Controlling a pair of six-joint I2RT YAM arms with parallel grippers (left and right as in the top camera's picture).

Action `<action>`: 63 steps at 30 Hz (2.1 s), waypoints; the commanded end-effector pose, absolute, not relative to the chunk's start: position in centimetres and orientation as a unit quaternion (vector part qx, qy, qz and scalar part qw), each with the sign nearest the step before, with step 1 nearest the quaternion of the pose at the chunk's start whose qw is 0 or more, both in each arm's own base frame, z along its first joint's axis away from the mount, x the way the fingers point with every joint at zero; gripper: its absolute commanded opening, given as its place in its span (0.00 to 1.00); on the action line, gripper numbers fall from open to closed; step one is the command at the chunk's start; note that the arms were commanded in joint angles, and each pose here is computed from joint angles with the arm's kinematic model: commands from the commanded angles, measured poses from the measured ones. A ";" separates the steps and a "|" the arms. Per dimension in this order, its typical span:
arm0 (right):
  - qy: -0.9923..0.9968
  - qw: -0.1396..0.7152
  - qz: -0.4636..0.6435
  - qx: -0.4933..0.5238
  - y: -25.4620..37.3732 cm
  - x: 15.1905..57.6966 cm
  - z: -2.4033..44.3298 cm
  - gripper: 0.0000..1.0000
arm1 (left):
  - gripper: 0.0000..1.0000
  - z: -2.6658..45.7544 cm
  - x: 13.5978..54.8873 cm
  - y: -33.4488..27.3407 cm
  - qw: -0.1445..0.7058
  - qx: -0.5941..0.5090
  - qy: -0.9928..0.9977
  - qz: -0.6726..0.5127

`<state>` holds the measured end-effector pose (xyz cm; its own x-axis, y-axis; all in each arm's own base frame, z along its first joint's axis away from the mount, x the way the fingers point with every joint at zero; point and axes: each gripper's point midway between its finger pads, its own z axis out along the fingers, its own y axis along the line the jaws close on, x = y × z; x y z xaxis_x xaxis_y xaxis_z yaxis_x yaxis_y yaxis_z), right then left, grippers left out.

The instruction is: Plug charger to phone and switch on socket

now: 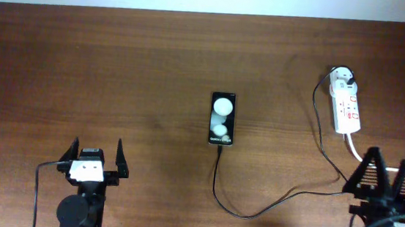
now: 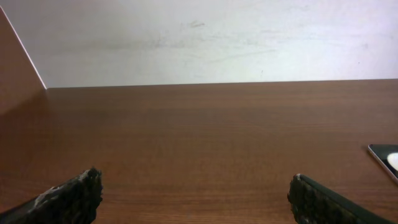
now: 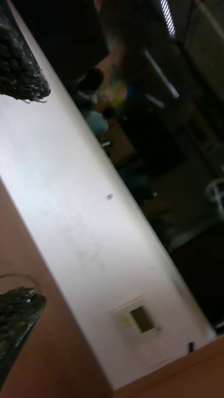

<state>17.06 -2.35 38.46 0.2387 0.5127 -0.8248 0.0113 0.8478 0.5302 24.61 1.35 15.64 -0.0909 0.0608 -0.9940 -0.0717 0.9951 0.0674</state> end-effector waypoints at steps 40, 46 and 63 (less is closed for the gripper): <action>0.730 0.674 -0.103 0.048 -4.5 24.2 15.8 0.99 | 0.99 15.5 24.6 1.4 0.674 0.000 0.737 0.051; 0.730 0.674 -0.104 0.049 -4.5 24.2 15.8 0.99 | 0.99 15.5 24.6 1.4 0.674 0.000 0.737 0.051; 0.728 0.678 -0.078 0.073 -4.4 24.2 15.8 0.99 | 0.99 15.5 24.6 1.4 0.674 0.000 0.737 0.051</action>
